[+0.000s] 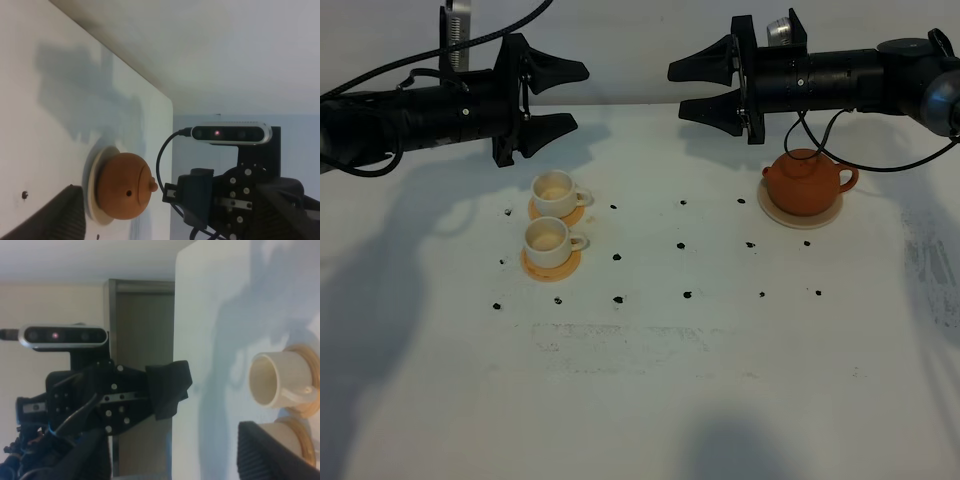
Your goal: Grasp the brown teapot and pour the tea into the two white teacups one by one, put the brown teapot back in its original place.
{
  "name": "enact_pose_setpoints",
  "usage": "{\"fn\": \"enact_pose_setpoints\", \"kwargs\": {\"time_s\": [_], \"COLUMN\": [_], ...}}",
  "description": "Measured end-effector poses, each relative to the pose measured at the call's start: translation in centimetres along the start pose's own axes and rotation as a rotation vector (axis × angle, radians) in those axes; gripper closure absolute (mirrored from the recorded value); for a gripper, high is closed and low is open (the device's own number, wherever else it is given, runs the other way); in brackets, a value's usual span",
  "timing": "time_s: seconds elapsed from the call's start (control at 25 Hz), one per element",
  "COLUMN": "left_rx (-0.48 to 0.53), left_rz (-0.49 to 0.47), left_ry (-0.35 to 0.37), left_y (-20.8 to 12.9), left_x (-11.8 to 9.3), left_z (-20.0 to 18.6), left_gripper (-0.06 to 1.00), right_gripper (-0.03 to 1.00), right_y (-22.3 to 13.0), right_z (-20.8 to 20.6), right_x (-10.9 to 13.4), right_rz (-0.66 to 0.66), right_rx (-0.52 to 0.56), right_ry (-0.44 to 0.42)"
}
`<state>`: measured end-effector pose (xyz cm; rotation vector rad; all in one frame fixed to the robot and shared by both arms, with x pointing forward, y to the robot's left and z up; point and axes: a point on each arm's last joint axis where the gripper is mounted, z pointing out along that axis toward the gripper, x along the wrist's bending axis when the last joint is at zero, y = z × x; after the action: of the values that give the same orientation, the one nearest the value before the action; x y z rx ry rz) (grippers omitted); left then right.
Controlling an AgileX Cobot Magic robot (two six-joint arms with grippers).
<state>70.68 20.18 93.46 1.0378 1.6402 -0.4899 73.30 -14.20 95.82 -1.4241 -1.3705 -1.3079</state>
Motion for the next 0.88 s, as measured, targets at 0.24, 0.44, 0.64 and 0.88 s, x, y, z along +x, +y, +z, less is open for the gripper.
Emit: {"fn": "enact_pose_setpoints", "kwargs": {"time_s": [0.24, 0.44, 0.64, 0.88], "left_rx": [0.001, 0.004, 0.011, 0.018], "left_rz": [-0.001, 0.041, 0.154, 0.416], "left_ry": [-0.001, -0.005, -0.011, 0.133], "left_y": [0.0, 0.0, 0.3, 0.7], "left_x": [0.0, 0.0, 0.0, -1.8], "left_z": [0.0, -0.1, -0.5, -2.4], "left_gripper": [0.29, 0.29, 0.32, 0.36], "right_gripper": [0.41, 0.41, 0.44, 0.48], "right_y": [0.0, 0.0, -0.1, -0.1], "right_z": [0.0, 0.0, 0.0, -0.8], "right_x": [0.0, -0.1, -0.3, 0.0], "right_rz": [0.002, -0.016, -0.132, -0.295], "right_rx": [0.000, 0.003, 0.021, 0.043], "right_ry": [-0.001, -0.006, -0.037, -0.237]}}
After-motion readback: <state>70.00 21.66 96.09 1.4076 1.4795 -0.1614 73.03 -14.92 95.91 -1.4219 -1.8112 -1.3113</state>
